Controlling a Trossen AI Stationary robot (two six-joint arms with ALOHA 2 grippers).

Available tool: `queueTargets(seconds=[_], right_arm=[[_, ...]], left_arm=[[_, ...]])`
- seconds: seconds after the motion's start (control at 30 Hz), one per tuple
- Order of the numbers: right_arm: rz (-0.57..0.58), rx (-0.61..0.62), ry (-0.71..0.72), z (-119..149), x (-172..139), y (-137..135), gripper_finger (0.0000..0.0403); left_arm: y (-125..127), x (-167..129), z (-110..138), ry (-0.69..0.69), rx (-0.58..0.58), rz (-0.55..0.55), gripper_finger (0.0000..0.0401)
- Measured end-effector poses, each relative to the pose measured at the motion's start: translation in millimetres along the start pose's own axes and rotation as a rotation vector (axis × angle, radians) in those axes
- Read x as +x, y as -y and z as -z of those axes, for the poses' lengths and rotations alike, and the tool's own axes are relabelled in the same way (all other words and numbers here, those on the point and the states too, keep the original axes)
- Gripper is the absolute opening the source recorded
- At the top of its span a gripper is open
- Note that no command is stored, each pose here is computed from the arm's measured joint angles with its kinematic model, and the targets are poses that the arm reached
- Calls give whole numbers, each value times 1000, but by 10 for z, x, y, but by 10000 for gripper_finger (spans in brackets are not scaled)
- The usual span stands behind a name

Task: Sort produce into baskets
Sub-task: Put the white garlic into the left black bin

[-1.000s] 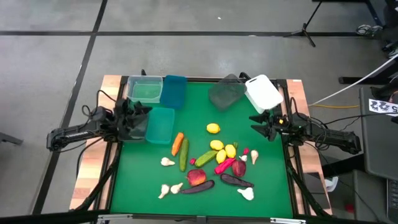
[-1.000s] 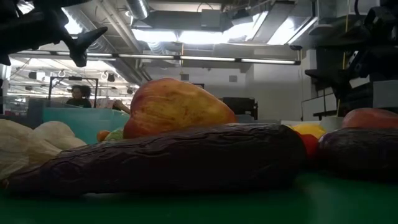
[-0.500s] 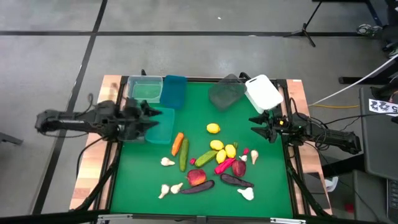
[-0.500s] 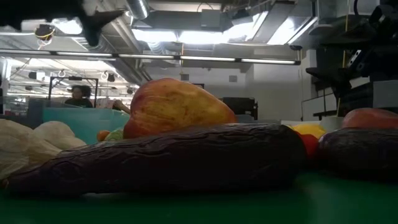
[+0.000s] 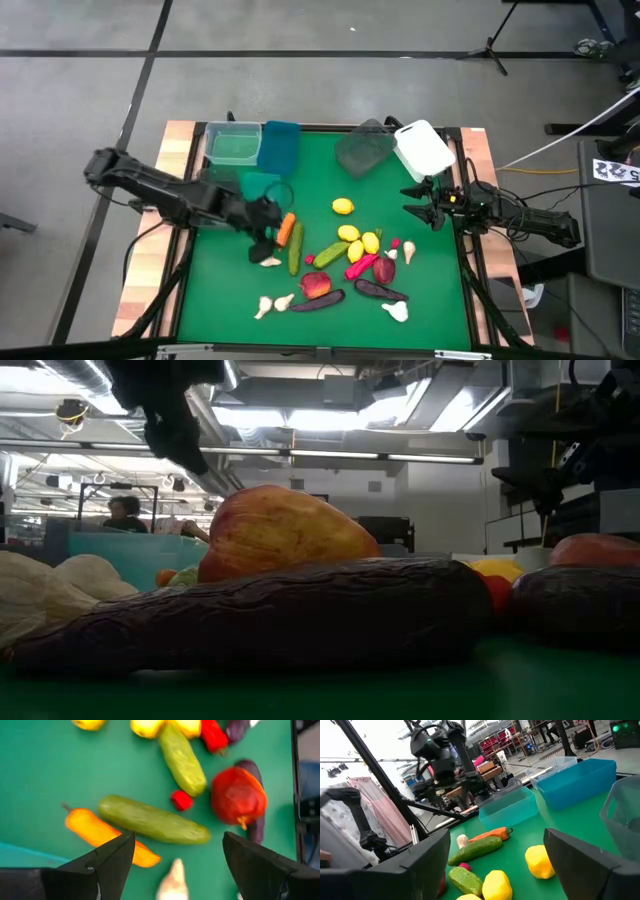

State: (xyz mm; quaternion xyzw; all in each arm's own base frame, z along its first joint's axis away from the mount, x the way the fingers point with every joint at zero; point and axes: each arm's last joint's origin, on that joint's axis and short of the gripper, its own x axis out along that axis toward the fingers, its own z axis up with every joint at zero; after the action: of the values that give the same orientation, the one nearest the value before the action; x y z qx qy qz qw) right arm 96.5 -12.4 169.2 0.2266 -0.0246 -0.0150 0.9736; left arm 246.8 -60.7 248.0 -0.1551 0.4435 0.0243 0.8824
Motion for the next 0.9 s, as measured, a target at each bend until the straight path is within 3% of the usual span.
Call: queueTargets(seconds=[0.23, 0.43, 0.7, 0.9], right_arm=[[0, -1, -1, 1, 0, 0, 319], [0, -4, -1, 1, 0, 0, 319], [1, -4, -2, 3, 0, 1, 319], [1, -4, -2, 2, 0, 1, 319]], left_arm=[[353, 170, 54, -86, -20, -28, 296], [384, 287, 293, -214, -78, -197, 296], [441, 527, 424, -288, -60, -253, 296], [440, 678, 491, -339, 16, -281, 296]])
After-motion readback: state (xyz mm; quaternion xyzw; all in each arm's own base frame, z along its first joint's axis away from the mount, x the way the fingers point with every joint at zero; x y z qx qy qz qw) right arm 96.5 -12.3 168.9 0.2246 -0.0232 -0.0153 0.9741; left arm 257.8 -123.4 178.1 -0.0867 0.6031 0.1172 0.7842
